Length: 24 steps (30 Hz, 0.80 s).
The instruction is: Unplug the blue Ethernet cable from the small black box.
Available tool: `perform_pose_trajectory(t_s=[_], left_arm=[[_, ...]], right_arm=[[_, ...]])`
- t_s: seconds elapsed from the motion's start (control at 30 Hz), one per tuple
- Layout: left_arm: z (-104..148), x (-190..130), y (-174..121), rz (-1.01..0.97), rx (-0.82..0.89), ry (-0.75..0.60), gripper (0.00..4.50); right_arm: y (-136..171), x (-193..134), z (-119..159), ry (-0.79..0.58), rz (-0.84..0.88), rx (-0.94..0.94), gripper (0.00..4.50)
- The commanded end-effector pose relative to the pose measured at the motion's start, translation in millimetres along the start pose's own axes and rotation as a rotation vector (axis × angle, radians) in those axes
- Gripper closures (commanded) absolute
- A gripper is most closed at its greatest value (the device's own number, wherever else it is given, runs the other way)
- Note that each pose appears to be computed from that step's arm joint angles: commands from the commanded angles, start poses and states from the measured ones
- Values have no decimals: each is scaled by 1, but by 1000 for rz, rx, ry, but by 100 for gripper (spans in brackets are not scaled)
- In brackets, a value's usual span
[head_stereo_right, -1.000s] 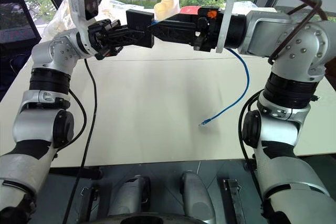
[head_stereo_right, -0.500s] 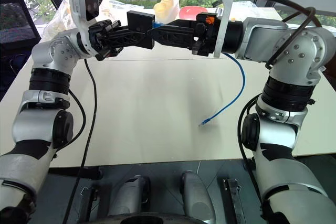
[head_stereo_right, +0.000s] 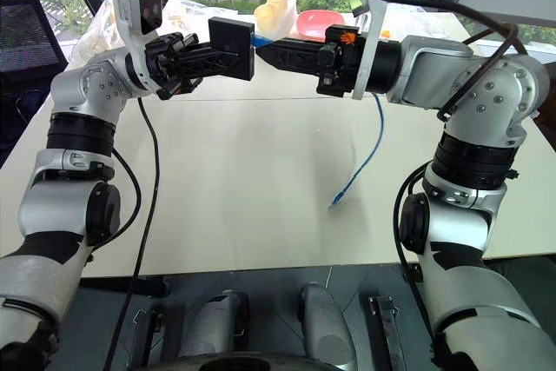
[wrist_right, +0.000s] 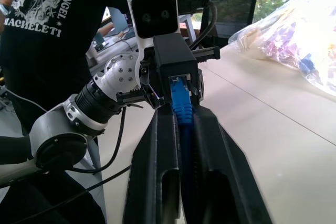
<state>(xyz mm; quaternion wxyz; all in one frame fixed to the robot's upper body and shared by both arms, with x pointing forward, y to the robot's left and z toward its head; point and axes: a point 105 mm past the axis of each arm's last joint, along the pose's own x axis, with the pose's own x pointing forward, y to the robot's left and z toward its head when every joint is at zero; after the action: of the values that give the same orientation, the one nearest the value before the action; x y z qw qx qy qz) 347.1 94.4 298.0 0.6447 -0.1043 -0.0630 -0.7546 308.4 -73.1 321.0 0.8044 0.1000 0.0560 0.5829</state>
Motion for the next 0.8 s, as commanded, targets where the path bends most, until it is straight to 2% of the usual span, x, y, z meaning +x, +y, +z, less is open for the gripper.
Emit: perform_pose_trajectory(t_s=[0.03, 0.17, 0.3, 0.4, 0.43, 0.8], left_arm=[[11, 0, -5, -16, 51, -6, 399], [11, 0, -4, -15, 51, -11, 399], [11, 0, -4, -15, 51, -14, 399], [11, 0, -4, -13, 51, -17, 399], [11, -1, -4, -11, 51, -17, 399], [12, -1, -2, -1, 51, -24, 399]], right_arm=[[7, -2, 11, -55, 21, -31, 447], [9, 0, 9, -53, 38, -26, 447], [7, 0, 8, -59, 33, -7, 285], [3, 0, 12, -81, 14, 9, 124], [2, -1, 13, -89, 8, 14, 85], [-1, 2, 12, -111, -5, 38, 85]])
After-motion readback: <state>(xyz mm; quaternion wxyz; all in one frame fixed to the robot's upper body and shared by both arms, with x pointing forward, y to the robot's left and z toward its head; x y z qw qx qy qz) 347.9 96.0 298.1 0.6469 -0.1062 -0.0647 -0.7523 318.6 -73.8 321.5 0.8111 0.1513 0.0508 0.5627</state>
